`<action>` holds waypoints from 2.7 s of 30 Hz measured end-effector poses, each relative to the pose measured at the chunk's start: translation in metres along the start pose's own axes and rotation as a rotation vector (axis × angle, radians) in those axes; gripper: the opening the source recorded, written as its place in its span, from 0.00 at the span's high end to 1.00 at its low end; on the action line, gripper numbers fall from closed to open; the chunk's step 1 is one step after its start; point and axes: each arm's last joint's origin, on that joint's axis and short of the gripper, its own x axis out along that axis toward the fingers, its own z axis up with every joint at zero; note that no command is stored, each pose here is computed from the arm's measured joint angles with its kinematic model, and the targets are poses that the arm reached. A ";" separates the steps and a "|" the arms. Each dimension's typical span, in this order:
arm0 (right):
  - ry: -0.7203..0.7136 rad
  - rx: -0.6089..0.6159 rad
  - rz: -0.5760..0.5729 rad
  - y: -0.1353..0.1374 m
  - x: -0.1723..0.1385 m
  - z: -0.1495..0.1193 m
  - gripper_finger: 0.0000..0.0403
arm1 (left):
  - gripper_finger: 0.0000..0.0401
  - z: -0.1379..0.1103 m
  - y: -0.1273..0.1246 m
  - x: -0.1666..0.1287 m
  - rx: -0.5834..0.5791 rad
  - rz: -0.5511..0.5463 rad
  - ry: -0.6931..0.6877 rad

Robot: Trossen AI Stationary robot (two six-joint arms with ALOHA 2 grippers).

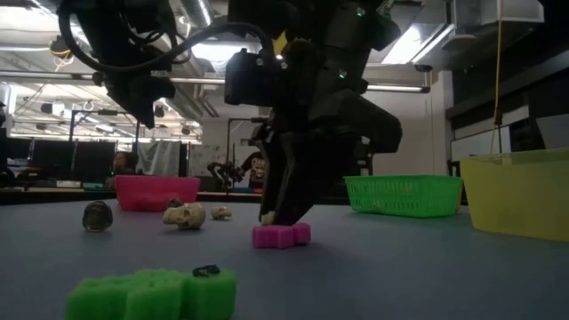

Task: Sort Halloween decoration
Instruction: Put the white skull toy into the green bin

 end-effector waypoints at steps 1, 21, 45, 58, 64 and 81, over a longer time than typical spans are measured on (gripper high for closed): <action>0.000 0.000 0.000 0.000 0.000 0.000 0.57 | 0.74 0.000 0.000 0.000 -0.001 0.000 0.000; 0.003 0.000 0.007 0.001 0.001 0.000 0.73 | 0.74 0.000 0.000 0.000 0.000 0.000 0.000; 0.026 0.002 0.014 0.001 -0.058 -0.003 0.86 | 0.74 0.000 0.000 0.000 0.002 -0.002 0.001; 0.257 0.053 -0.288 -0.016 -0.132 -0.035 0.84 | 0.74 0.000 0.000 0.000 0.003 -0.007 0.004; 0.465 0.192 -0.427 -0.054 -0.130 -0.068 0.84 | 0.74 0.000 0.000 0.000 0.004 -0.008 0.004; 0.658 0.433 -0.362 -0.102 -0.111 -0.129 0.83 | 0.74 -0.001 -0.001 0.000 0.042 -0.043 0.020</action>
